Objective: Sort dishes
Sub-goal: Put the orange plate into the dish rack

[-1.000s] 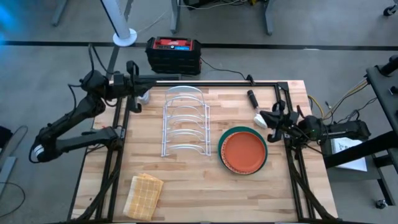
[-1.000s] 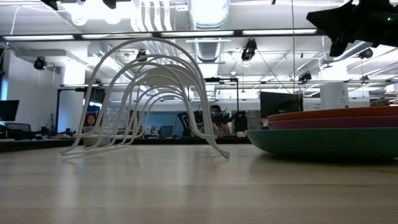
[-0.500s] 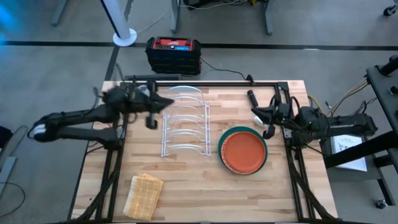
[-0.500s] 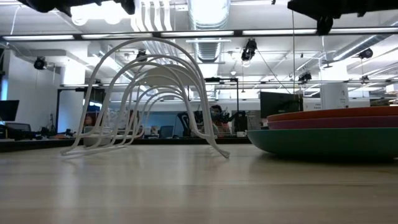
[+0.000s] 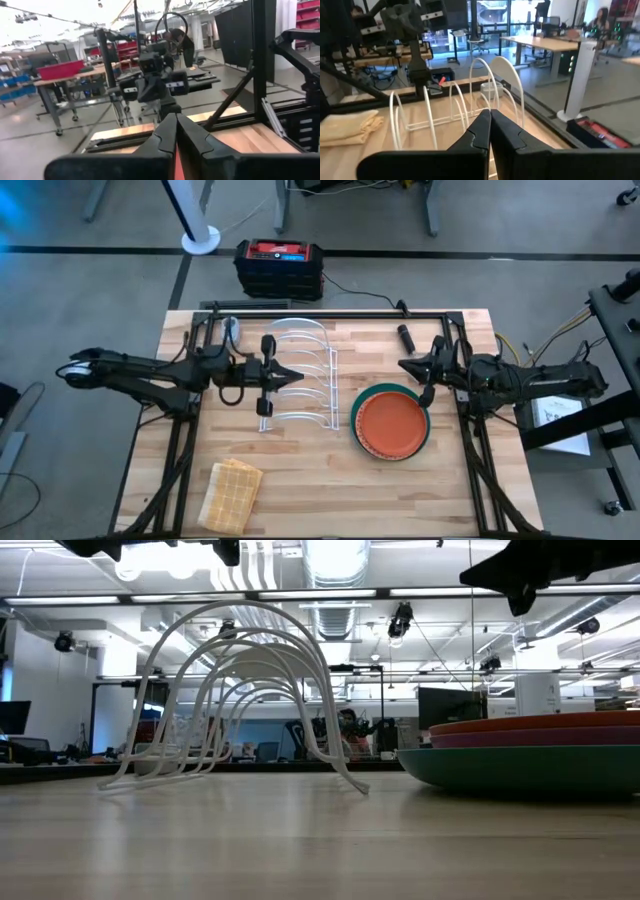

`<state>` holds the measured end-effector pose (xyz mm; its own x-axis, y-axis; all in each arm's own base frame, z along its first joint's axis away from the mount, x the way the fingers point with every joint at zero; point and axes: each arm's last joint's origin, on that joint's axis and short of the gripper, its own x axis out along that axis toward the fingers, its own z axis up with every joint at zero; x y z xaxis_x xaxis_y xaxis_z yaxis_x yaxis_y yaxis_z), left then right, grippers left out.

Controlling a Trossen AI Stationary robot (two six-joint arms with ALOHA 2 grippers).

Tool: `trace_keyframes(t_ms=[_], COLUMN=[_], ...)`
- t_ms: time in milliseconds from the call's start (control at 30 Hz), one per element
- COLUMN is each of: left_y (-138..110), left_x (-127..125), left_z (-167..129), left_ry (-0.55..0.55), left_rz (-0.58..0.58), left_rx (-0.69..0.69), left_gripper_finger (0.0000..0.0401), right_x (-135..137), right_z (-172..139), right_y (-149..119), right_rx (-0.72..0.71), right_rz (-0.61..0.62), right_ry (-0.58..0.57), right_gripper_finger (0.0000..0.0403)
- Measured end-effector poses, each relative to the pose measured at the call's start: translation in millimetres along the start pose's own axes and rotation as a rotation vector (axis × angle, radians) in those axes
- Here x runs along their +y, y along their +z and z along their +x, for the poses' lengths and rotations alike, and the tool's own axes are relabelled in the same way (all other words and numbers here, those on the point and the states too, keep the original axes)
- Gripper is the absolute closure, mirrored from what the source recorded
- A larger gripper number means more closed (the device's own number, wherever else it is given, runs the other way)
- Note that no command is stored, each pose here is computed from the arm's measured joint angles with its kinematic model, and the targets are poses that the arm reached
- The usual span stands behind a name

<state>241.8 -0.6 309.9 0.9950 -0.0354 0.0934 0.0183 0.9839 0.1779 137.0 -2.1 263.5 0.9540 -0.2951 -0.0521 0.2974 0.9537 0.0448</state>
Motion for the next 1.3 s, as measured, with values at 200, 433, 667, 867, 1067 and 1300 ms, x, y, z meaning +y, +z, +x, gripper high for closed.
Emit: trace_keyframes(t_ms=[200,433,667,867,1067,1300], left_y=[-0.7,-4.1,-12.6,-7.6,-7.6,-16.9], left_x=[-0.3,0.7,-1.4,0.4,0.8,-0.8], left_z=[0.9,0.7,-0.6,-4.4,-6.1,-2.1], left_ry=[0.003,0.039,0.027,0.063,0.07,0.066], left_rz=[-0.004,-0.06,-0.113,-0.122,-0.199,-0.215], left_rx=[0.002,0.06,0.152,0.133,0.142,0.203], left_gripper_finger=[0.0401,0.0401,0.0401,0.0401,0.0401,0.0401], right_x=[0.0,0.3,-0.6,-1.4,3.6,4.3], right_z=[-0.6,0.3,0.9,-2.7,-0.2,2.9], right_y=[3.7,2.1,-16.4,-25.9,-33.1,-46.9], right_rx=[-0.014,0.026,0.239,0.435,0.573,0.715], right_rz=[0.051,0.09,0.179,0.187,0.206,0.139], right_ry=[0.001,-0.005,-0.048,-0.065,0.046,0.029], right_gripper_finger=[0.0403,0.0403,0.0386,0.0347,0.0314,0.0293])
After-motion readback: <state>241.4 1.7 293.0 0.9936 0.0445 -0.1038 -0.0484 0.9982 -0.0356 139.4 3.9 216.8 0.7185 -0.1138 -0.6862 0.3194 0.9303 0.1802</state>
